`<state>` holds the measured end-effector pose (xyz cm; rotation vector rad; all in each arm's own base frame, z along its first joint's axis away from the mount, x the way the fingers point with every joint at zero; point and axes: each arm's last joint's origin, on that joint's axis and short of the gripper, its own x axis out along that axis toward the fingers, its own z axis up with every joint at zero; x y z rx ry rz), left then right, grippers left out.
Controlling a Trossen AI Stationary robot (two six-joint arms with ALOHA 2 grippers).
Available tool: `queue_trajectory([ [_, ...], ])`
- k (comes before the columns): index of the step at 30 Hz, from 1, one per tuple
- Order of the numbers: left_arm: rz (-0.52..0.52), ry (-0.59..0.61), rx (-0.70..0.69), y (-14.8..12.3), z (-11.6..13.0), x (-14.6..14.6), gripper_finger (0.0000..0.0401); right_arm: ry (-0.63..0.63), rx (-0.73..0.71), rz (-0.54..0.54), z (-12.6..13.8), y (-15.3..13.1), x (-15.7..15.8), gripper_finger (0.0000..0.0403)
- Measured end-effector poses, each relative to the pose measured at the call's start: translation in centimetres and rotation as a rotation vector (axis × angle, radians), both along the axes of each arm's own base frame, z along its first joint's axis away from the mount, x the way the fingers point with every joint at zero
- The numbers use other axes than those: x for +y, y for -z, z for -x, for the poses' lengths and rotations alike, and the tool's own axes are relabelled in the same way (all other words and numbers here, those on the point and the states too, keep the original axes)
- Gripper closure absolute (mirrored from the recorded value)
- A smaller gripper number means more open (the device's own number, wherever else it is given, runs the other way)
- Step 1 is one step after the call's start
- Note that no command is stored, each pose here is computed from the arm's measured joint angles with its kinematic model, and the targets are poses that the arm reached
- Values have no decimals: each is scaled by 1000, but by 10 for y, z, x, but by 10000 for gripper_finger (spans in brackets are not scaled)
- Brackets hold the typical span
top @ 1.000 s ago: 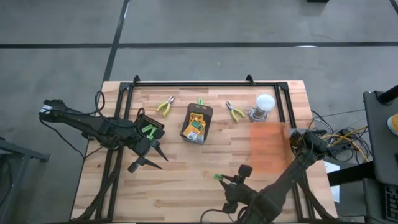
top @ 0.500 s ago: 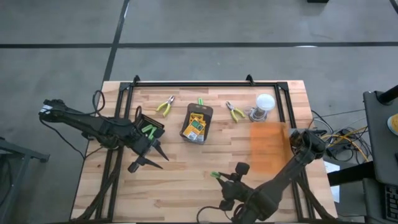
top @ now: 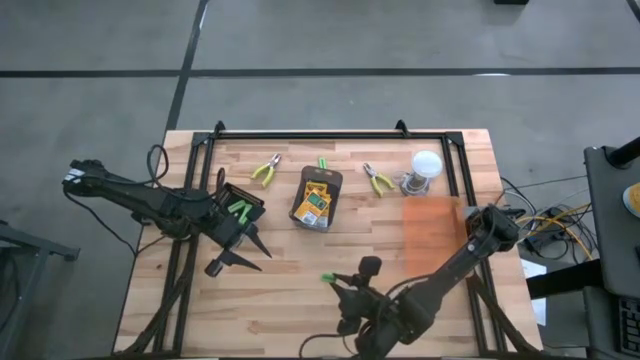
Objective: Pick & Place School Supplies
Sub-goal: Put the bottom light green eraser into the black bin
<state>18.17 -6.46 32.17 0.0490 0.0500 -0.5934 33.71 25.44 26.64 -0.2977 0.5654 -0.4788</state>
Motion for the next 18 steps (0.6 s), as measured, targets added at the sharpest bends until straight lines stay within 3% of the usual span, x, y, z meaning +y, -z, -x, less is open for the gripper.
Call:
queue_trajectory([
  [7,20,-16,21,1,0,0,231,-44,-27,20,-9,-5,2,312],
  [12,-5,-154,36,5,-7,2,231,-76,-56,53,-21,-11,-1,312],
  [18,-170,-256,56,24,-22,1,231,-96,-69,124,-38,-19,-14,312],
])
